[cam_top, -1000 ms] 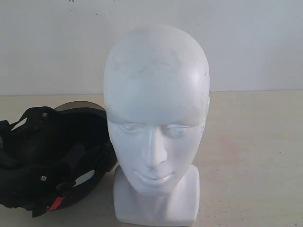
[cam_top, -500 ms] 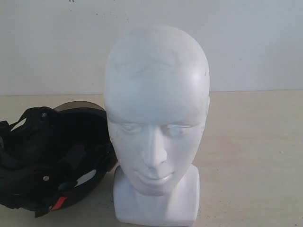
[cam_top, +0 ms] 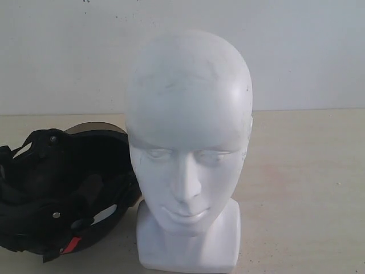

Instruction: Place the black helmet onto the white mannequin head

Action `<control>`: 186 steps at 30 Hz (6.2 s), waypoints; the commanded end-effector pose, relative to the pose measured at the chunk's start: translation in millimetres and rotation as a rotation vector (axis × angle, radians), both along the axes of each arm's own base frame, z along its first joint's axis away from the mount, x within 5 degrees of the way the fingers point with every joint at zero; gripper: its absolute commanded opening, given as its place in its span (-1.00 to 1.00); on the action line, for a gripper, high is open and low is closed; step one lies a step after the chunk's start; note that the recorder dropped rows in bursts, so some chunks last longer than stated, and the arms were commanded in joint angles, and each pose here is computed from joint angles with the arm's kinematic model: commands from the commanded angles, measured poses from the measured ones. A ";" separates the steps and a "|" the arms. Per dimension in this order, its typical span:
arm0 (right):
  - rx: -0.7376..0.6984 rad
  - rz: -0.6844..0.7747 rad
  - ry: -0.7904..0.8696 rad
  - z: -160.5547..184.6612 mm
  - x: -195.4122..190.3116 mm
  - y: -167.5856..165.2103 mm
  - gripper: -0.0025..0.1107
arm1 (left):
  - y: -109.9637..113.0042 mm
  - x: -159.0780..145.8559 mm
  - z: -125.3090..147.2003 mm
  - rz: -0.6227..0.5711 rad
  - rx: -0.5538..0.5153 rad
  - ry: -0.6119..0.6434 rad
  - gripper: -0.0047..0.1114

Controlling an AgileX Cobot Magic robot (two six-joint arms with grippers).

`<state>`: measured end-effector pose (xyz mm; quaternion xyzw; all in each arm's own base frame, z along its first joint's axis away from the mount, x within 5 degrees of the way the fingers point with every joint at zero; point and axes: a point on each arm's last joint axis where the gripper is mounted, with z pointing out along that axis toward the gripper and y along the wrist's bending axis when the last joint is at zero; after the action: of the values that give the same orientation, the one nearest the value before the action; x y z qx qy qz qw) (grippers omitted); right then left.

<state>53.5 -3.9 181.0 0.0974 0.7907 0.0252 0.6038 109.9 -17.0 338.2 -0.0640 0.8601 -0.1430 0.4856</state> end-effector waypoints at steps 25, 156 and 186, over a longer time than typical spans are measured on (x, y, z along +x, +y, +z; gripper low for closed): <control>-0.001 -0.007 -0.019 1.4 -0.1 -0.4 -0.96 | -9.6 115.7 -75.3 -0.280 0.164 0.404 -0.84; -0.001 -0.007 -0.014 1.0 -0.2 -0.4 -0.96 | -50.6 157.2 -153.3 -0.716 0.362 0.432 0.51; -0.001 -0.007 -0.014 1.0 -0.2 -0.4 -0.96 | -42.5 157.2 -134.9 -0.676 0.495 0.325 0.51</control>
<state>53.5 -3.9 181.0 0.0988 0.7906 0.0263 0.6038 264.7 -58.7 203.0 0.3184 0.9077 -0.0733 0.2634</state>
